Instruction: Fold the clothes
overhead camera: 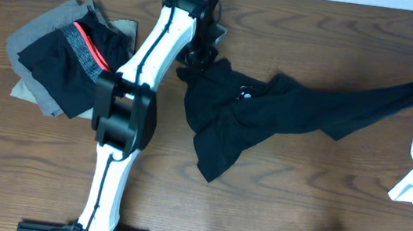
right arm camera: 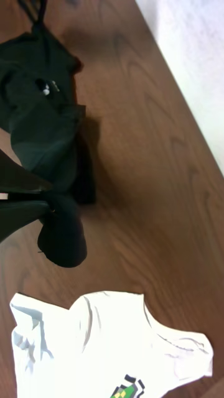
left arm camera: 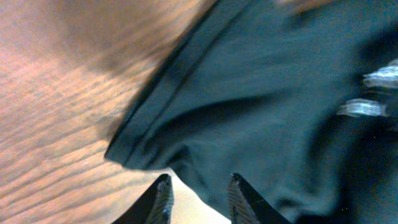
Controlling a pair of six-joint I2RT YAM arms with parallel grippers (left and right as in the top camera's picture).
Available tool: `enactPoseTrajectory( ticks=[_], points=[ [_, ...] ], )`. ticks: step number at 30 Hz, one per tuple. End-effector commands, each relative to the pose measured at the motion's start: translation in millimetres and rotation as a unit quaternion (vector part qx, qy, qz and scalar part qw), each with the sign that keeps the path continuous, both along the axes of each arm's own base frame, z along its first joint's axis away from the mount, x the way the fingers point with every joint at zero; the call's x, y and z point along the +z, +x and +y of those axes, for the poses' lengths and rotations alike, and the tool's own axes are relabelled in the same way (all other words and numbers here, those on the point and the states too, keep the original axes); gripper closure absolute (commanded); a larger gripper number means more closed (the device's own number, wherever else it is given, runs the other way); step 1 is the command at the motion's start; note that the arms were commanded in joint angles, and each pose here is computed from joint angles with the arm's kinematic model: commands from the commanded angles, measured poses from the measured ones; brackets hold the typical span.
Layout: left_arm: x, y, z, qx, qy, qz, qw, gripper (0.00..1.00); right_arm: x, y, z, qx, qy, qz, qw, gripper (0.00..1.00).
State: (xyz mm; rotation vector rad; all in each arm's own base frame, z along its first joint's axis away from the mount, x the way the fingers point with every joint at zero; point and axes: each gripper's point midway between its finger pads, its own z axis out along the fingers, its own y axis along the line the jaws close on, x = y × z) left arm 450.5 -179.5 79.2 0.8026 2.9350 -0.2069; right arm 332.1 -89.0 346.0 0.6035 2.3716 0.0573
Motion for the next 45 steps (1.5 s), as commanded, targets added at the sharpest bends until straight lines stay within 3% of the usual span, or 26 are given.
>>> enactPoseTrajectory(
  ticks=[1, 10, 16, 23, 31, 38, 40, 42, 45],
  points=[
    [40, -7, -22, -0.011, -0.062, -0.019, 0.998, 0.60, 1, 6, 3, 0.020, 0.002, -0.004, 1.000, 0.99],
    [2, 3, -52, -0.030, -0.093, -0.008, 0.995, 0.45, 10, 18, 15, 0.068, 0.009, -0.035, 0.997, 0.93],
    [-36, -3, -59, -0.036, -0.082, 0.026, 0.996, 0.43, 11, 19, 15, 0.076, 0.001, -0.037, 0.996, 0.93],
    [-36, -15, -70, -0.040, -0.107, 0.052, 0.992, 0.44, 10, 19, 15, 0.076, 0.001, -0.036, 0.996, 0.92],
    [-18, -33, -110, -0.057, -0.207, 0.089, 0.973, 0.43, -15, 37, 12, 0.079, 0.016, -0.003, 0.997, 0.54],
    [-16, -81, -126, -0.085, -0.192, 0.158, 0.965, 0.45, -42, 52, 23, 0.099, 0.035, 0.034, 0.994, 0.50],
    [-16, -97, -130, -0.102, -0.182, 0.177, 0.962, 0.55, -45, 55, 23, 0.100, 0.034, 0.034, 0.994, 0.50],
    [-15, -111, -133, -0.109, -0.171, 0.196, 0.959, 0.76, -43, 58, 24, 0.102, 0.032, 0.029, 0.994, 0.50],
    [-12, -127, -133, -0.113, -0.151, 0.216, 0.958, 0.90, -42, 60, 24, 0.103, 0.030, 0.024, 0.994, 0.50]
  ],
)
